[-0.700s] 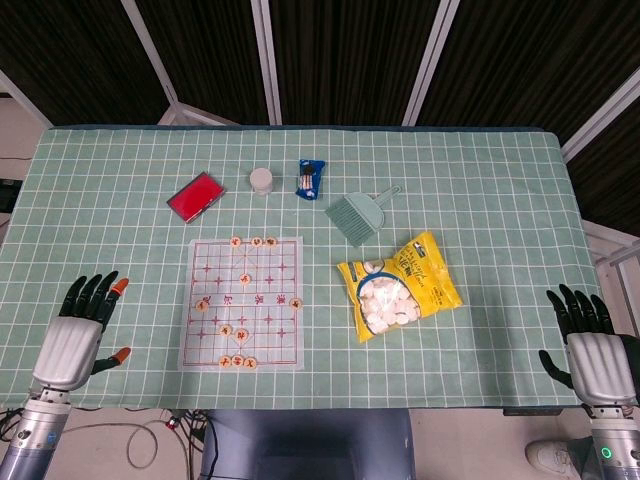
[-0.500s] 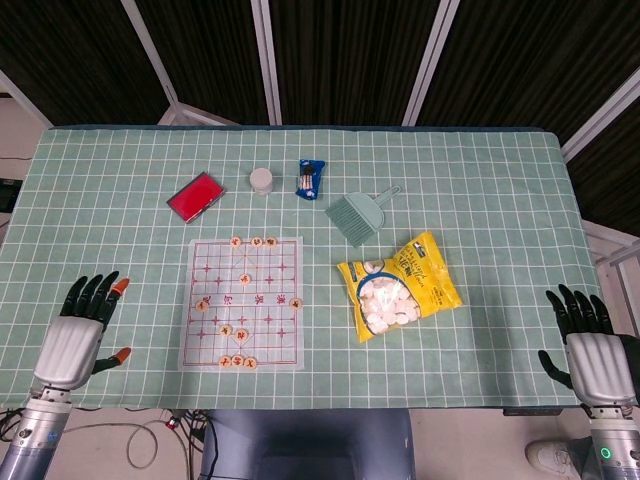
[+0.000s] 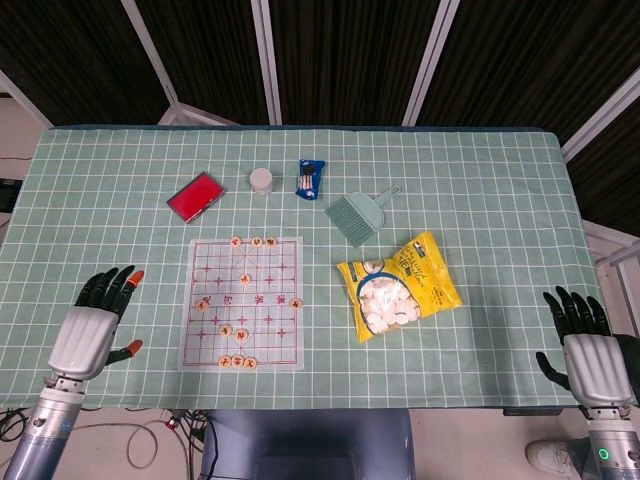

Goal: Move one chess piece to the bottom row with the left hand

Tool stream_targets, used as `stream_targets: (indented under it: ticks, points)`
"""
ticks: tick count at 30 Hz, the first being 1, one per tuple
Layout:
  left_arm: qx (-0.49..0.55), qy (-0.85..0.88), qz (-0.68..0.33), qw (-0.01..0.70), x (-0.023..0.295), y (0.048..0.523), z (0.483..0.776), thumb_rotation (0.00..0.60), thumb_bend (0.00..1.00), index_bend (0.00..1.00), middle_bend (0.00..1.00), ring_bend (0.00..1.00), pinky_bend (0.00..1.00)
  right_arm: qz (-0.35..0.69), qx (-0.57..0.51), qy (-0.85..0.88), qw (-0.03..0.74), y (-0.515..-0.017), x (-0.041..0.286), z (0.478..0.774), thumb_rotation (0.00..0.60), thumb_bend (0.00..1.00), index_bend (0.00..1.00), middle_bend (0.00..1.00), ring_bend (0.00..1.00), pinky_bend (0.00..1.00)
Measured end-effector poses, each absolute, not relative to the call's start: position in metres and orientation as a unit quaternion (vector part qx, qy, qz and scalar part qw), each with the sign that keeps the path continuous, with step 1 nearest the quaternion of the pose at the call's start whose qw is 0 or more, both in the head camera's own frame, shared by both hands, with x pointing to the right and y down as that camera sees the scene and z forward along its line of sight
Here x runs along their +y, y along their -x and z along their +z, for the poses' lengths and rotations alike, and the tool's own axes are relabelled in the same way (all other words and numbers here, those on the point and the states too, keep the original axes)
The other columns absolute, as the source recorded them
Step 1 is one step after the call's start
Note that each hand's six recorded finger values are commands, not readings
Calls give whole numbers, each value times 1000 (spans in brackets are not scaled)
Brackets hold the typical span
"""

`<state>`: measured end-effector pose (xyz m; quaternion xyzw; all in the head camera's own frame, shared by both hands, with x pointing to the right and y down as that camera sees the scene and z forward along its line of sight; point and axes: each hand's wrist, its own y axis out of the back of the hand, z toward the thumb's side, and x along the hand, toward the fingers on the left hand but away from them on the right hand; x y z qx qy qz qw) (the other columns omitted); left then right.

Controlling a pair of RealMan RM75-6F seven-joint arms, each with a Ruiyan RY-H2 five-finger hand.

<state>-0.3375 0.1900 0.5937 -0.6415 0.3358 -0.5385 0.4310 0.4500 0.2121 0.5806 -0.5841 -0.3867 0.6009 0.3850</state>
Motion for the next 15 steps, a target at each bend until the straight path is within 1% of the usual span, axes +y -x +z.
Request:
stream_targets:
  ticks: [1, 2, 3, 5, 7, 9, 15]
  points:
    - [331, 643, -538, 432, 188, 334, 595, 600, 62, 72, 785, 723, 816, 601, -387, 584, 384, -450, 212, 581, 600, 343, 0, 0, 0, 0]
    - [325, 648, -538, 431, 185, 328, 597, 600, 82, 123, 861, 793, 883, 602, -388, 585, 382, -451, 212, 581, 600, 343, 0, 0, 0, 0]
    - [321, 653, -537, 427, 183, 324, 599, 600, 92, 159, 902, 832, 920, 602, -388, 585, 381, -451, 212, 581, 600, 343, 0, 0, 0, 0]
    - [311, 665, -539, 413, 180, 314, 606, 600, 105, 281, 983, 923, 987, 602, -390, 585, 379, -451, 211, 582, 600, 343, 0, 0, 0, 0]
    - [301, 675, -540, 403, 176, 303, 611, 600, 107, 366, 1000, 975, 1000, 601, -392, 586, 377, -452, 210, 582, 600, 344, 0, 0, 0, 0]
    - [288, 681, -542, 400, 172, 291, 617, 600, 109, 403, 1000, 998, 1000, 599, -394, 587, 376, -452, 209, 582, 600, 344, 0, 0, 0, 0]
    - [255, 689, -560, 384, 166, 261, 636, 600, 109, 436, 1000, 1000, 1000, 596, -395, 592, 373, -452, 209, 581, 600, 343, 0, 0, 0, 0]
